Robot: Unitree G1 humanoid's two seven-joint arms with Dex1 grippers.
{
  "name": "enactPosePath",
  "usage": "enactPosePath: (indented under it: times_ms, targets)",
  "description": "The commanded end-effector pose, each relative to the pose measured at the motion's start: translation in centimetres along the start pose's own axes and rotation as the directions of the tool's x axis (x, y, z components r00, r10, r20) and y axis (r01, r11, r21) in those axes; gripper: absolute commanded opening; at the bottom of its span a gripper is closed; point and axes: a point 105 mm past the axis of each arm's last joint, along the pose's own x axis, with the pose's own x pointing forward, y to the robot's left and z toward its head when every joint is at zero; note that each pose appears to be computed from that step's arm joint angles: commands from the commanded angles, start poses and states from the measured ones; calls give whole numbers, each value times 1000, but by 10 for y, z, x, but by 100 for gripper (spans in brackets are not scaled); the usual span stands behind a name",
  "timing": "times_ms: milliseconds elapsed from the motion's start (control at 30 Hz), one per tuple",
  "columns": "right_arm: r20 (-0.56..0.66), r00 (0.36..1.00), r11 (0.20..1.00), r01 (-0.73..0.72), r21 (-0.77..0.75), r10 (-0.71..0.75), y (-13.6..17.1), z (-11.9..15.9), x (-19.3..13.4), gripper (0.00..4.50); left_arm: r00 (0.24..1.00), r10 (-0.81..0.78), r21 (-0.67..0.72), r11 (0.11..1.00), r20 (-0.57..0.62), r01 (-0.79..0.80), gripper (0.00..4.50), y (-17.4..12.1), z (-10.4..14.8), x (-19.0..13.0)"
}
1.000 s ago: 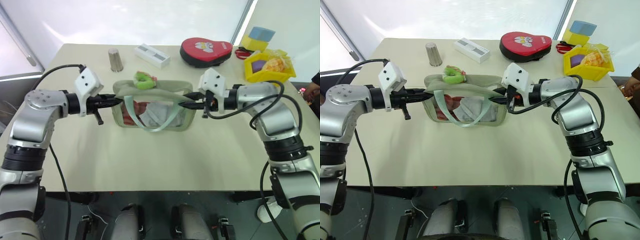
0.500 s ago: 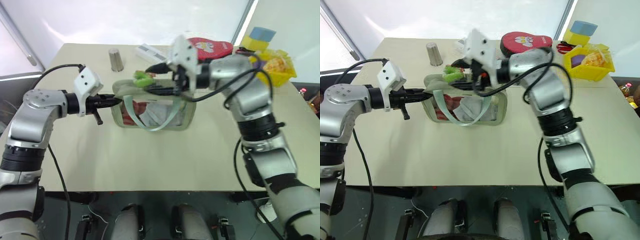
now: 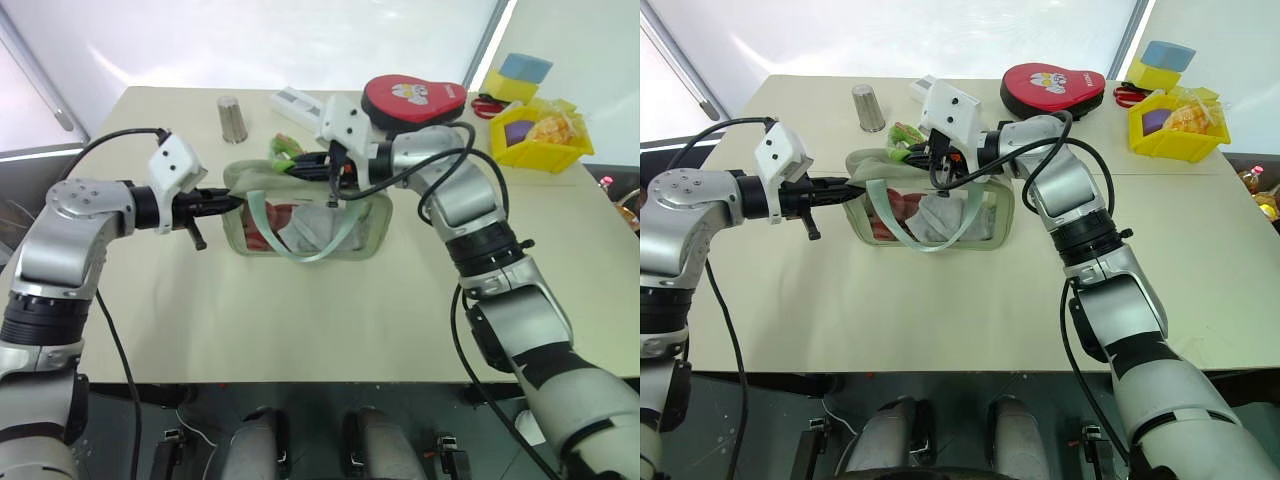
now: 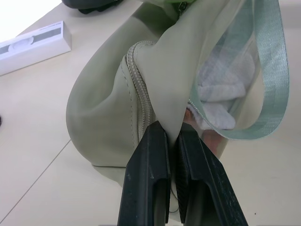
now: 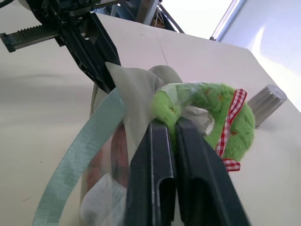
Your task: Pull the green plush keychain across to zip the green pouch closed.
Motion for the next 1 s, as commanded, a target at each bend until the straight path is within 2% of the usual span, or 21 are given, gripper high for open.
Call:
enactPosePath:
  times_ms: [33, 167, 300, 367, 433, 500, 567, 633, 833, 1000]
  targets:
    - [81, 996, 999, 31, 7, -32, -10, 27, -11, 8, 999, 20, 37, 999, 40, -21, 0, 4, 13, -3]
    - [113, 989, 989, 84, 125, -99, -23, 37, -39, 8, 999, 20, 39, 999, 41, -22, 0, 4, 13, -3]
    - [-26, 953, 952, 303, 43, -302, -52, 21, -89, 8, 999, 22, 32, 999, 28, -23, 0, 4, 8, -7]
    - [-131, 898, 908, 417, -50, -420, -66, 7, -120, 8, 1000, 29, 34, 999, 12, -30, 0, 5, 4, -9]
    - [-251, 809, 847, 506, -163, -532, -76, -12, -155, 8, 999, 43, 33, 999, 0, -43, 0, 6, 0, -11]
    - [-363, 720, 806, 545, -231, -591, -74, -34, -183, 8, 999, 44, 26, 999, -1, -44, 0, 5, -1, -12]
    - [-436, 682, 805, 552, -220, -587, -59, -57, -194, 8, 999, 43, 20, 999, 0, -43, 0, 4, -2, -12]
    - [-454, 698, 818, 558, -139, -553, -40, -76, -186, 8, 999, 48, 16, 999, 2, -48, 0, 4, -3, -10]
    - [-469, 762, 816, 562, 134, -447, 20, -135, -133, 8, 999, 36, 13, 999, 16, -36, 0, 0, -1, -1]
    - [-467, 785, 816, 543, 199, -408, 36, -152, -110, 8, 999, 31, 19, 999, 19, -31, 0, 1, 1, 2]
